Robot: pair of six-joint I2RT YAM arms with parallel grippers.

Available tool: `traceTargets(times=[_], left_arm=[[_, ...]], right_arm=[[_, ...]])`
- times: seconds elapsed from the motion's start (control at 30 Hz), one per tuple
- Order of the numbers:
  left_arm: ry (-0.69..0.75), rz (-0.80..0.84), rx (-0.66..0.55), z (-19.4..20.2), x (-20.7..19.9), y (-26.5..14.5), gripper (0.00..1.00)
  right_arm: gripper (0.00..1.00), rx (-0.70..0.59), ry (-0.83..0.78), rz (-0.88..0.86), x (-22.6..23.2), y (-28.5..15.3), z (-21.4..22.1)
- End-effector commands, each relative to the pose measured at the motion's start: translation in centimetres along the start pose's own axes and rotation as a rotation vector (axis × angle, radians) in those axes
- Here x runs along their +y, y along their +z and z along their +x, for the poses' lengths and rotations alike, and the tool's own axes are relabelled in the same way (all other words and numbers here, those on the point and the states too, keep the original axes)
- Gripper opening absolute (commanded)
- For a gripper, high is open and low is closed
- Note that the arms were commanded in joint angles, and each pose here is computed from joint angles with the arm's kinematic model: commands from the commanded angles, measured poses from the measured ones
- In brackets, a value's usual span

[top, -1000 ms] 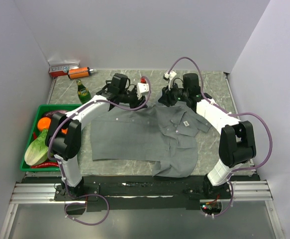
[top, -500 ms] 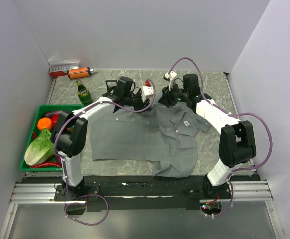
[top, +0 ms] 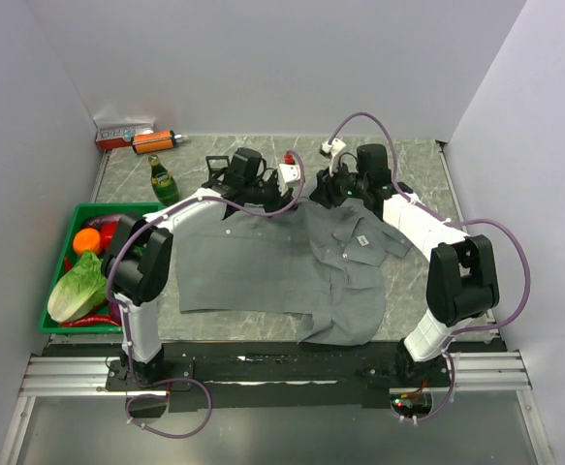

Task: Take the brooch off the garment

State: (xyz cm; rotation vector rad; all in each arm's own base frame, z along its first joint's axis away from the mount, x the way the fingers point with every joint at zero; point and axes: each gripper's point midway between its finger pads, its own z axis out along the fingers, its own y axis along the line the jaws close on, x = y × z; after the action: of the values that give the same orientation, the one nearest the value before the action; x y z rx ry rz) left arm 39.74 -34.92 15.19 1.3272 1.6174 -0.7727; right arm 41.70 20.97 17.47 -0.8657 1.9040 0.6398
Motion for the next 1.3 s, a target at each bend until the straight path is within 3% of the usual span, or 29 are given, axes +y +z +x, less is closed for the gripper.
traceTargets(times=[0.0, 0.17, 0.43, 0.63, 0.97, 1.13, 1.27], left_arm=[[0.020, 0.010, -0.085, -3.5, 0.1, 0.1, 0.01], [-0.014, -0.046, -0.098, -3.8, 0.6, 0.0, 0.01], [-0.113, -0.196, -0.118, -3.8, 2.1, -0.3, 0.01], [-0.143, -0.230, -0.128, -3.9, 2.4, 0.3, 0.01], [-0.158, -0.164, -0.127, -3.4, 1.2, 1.1, 0.01], [-0.140, -0.100, -0.115, -3.2, 0.3, 1.0, 0.01], [-0.120, 0.001, -0.101, -2.4, -0.8, 0.3, 0.01]], right_arm=[[0.43, -0.033, 0.010, 0.072, -1.4, -1.5, -1.4], [0.44, 0.010, 0.057, 0.142, -3.1, -1.2, 0.5], [0.44, 0.090, 0.155, 0.050, -0.6, 0.4, 3.4], [0.44, 0.073, 0.283, -0.033, 1.7, 1.1, 3.1], [0.44, 0.017, 0.326, -0.164, 4.4, 1.9, 0.3], [0.44, 0.077, 0.207, -0.184, 3.8, -0.3, 0.4], [0.50, -0.025, -0.039, -0.212, 2.9, -3.1, -1.7]])
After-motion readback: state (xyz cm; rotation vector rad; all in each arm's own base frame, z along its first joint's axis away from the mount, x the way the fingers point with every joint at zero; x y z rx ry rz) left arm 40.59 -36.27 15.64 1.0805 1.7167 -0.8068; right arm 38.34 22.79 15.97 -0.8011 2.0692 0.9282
